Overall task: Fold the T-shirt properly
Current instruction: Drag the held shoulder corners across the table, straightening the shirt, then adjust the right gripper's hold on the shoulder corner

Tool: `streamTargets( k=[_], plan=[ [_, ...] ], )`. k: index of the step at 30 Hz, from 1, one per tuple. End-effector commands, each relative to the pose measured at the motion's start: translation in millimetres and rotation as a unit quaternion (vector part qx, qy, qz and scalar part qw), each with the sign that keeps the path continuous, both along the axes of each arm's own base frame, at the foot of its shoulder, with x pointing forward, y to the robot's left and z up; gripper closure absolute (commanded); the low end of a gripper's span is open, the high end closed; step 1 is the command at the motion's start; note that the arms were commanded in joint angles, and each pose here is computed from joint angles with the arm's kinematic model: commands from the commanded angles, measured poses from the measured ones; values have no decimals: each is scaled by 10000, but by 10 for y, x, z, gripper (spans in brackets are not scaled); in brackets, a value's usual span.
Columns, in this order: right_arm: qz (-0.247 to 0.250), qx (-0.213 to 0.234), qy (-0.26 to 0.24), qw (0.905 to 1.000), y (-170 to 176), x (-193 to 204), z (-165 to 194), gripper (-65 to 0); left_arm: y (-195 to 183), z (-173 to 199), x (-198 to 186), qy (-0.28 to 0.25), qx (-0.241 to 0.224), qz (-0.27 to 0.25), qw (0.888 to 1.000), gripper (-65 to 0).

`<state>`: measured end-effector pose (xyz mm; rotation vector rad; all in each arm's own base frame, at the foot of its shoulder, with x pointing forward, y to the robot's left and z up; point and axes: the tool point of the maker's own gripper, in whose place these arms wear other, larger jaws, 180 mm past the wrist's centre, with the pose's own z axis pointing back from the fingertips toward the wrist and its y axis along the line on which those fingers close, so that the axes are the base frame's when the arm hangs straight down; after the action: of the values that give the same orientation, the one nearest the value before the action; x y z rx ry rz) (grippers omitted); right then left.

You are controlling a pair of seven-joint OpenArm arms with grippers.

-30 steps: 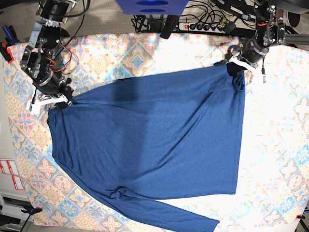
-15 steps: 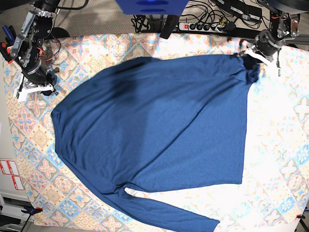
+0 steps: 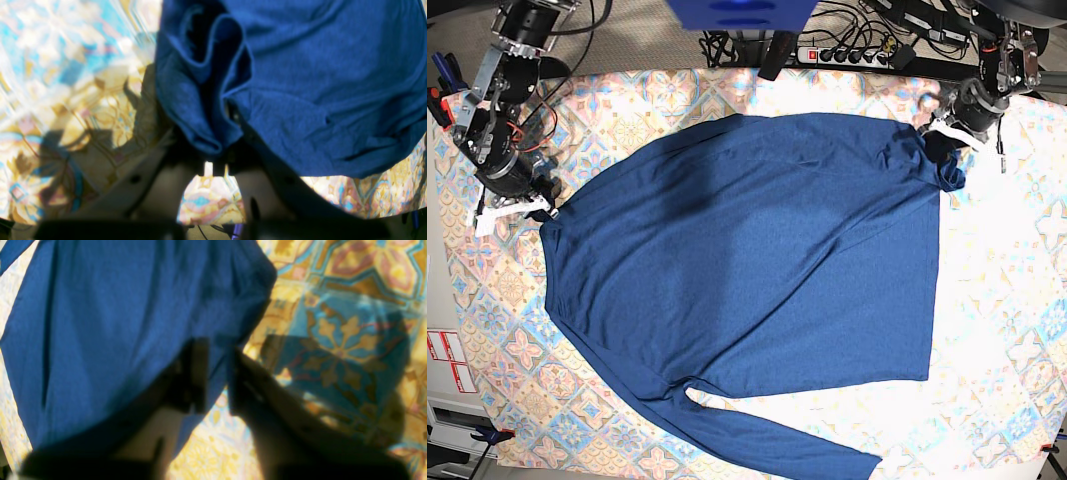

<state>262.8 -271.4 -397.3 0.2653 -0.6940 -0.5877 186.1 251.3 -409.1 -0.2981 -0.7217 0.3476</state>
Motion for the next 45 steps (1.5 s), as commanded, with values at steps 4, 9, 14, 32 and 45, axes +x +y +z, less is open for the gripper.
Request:
streamTargets(
  k=[4,9,14,32,45],
  plan=[
    [120,239,48,9996,156,10,8,-227,9,55,37,-68,19,-47,10000,0],
    [49,576,343,9977,296,-86,-229,-236,9,55,37,-68,19,-47,10000,0],
    [236,879,604,9940,542,-10,-461,-236,9,50,25,-52,19,-47,10000,0],
    [305,797,962,9917,596,109,-647,-245,8,45,13,-39,12,-44,10000,0],
    [815,919,1188,9853,931,239,-741,-350,7,49,20,-49,5,-42,10000,0]
  ],
)
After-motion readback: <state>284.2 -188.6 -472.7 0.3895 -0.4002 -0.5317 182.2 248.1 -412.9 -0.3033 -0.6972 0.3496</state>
